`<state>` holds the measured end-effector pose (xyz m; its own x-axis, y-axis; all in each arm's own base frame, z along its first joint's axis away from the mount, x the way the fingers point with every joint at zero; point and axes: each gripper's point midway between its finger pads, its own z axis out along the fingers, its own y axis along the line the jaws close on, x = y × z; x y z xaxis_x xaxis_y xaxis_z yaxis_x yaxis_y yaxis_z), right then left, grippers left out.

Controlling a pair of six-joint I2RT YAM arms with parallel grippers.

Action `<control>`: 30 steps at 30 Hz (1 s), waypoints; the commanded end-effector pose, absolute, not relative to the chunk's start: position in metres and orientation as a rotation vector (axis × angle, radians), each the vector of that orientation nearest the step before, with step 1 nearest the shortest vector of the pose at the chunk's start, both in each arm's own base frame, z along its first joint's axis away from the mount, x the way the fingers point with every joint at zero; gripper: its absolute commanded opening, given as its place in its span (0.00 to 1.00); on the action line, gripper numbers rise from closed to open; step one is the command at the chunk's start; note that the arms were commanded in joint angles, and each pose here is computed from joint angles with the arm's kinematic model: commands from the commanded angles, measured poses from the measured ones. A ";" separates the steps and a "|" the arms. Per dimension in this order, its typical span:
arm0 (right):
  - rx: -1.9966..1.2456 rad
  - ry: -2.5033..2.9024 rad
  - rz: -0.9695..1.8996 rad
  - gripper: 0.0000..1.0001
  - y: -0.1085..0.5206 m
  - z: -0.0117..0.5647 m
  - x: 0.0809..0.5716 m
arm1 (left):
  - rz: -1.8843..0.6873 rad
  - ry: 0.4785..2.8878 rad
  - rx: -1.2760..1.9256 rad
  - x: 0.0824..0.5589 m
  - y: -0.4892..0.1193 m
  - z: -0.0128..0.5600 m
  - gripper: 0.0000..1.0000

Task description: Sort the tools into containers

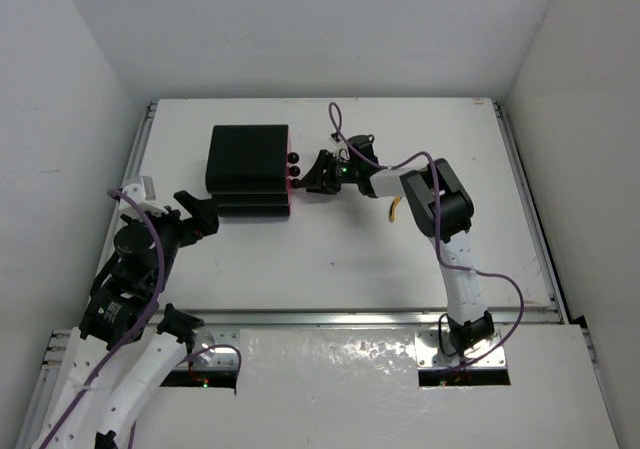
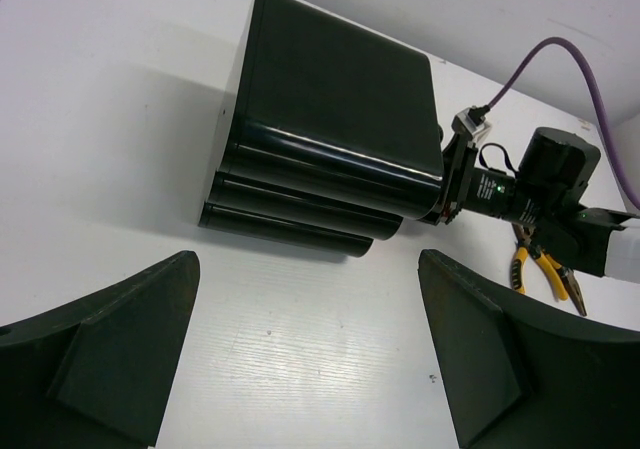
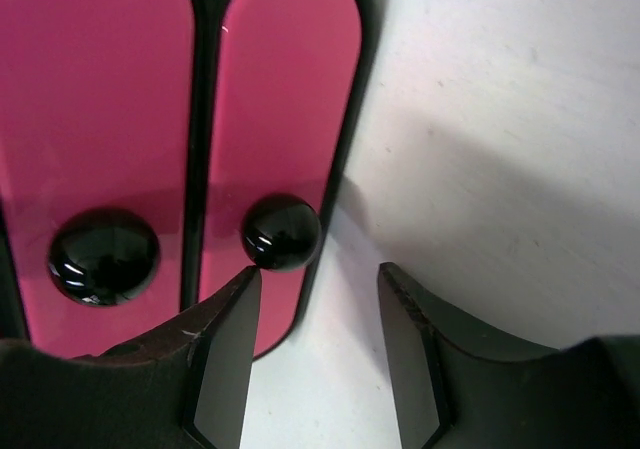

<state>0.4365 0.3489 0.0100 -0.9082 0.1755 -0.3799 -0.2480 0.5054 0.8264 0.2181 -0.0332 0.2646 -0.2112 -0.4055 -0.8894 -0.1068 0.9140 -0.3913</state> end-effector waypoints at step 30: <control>-0.088 2.173 1.544 0.20 0.340 0.036 0.441 | -0.310 1.755 -0.361 0.224 -0.040 0.272 0.89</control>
